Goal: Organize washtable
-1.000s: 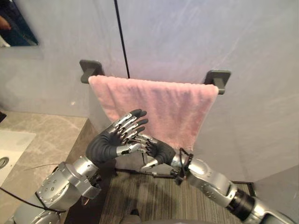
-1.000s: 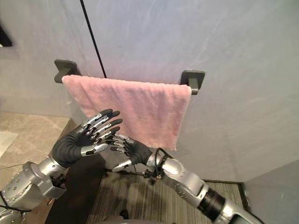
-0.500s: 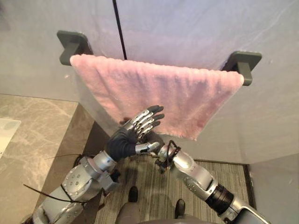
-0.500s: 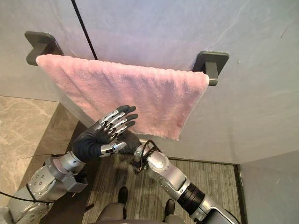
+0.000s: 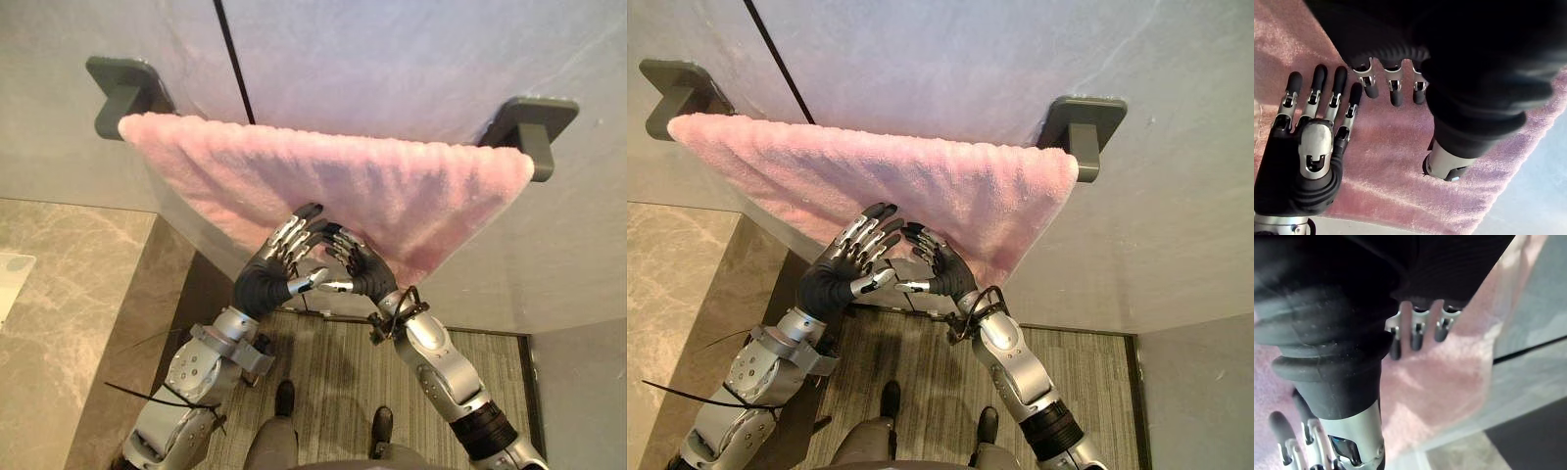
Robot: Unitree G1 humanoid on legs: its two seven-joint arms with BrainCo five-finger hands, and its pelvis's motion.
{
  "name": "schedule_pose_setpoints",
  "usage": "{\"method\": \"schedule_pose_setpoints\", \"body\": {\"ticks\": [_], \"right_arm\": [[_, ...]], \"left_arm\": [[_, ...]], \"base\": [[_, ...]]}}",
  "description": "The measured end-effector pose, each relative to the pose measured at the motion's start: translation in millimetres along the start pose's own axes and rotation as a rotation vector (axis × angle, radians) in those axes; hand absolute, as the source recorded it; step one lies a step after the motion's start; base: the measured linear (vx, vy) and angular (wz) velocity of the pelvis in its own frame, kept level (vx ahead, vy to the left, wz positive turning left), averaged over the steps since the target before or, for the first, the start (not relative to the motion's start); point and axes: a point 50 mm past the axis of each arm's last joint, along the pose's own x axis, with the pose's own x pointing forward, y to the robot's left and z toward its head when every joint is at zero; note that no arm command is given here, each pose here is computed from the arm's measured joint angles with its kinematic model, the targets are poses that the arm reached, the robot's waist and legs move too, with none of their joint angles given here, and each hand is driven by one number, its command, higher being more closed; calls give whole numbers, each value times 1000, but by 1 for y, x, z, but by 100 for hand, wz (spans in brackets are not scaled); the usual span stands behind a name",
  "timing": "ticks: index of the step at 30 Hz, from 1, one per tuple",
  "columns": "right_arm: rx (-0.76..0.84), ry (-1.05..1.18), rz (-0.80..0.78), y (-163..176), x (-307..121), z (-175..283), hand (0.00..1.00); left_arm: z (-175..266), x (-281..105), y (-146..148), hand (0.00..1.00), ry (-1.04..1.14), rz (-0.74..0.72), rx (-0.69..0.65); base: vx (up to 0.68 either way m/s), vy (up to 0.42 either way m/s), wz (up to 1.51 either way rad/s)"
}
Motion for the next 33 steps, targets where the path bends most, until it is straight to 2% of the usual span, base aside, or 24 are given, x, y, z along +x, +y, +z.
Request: {"method": "schedule_pose_setpoints", "body": {"ticks": [9,13,22,23,26,28,29,30,33], "right_arm": [[-10,-63,-109,-25,1,15,0],[-19,-64,-111,-27,1,16,0],[-33,-67,-113,-30,0,17,0],[-44,-64,-132,-36,-5,17,0],[-41,-56,-136,-37,-7,15,0],[-25,-36,-169,-40,-16,8,0],[-7,-6,-210,-44,-27,-1,0],[13,49,-257,-49,-39,-16,0],[46,228,-362,-61,-68,-57,0]], "left_arm": [[-3,5,32,0,14,102,103],[2,11,34,0,-5,80,120],[-8,6,56,0,130,-11,152],[-23,2,68,0,180,72,175],[-28,0,74,0,188,125,180],[-34,-1,77,0,159,195,122],[-42,-4,74,0,126,270,44],[-53,-12,72,0,119,341,-21],[-80,-33,68,0,193,436,-111]], "base": [[-45,-14,-2],[0,0,0],[-19,-10,-3],[-80,-28,-7],[-37,-15,-2],[0,-9,3],[24,-10,7],[35,-8,8],[10,-10,-4]]}}
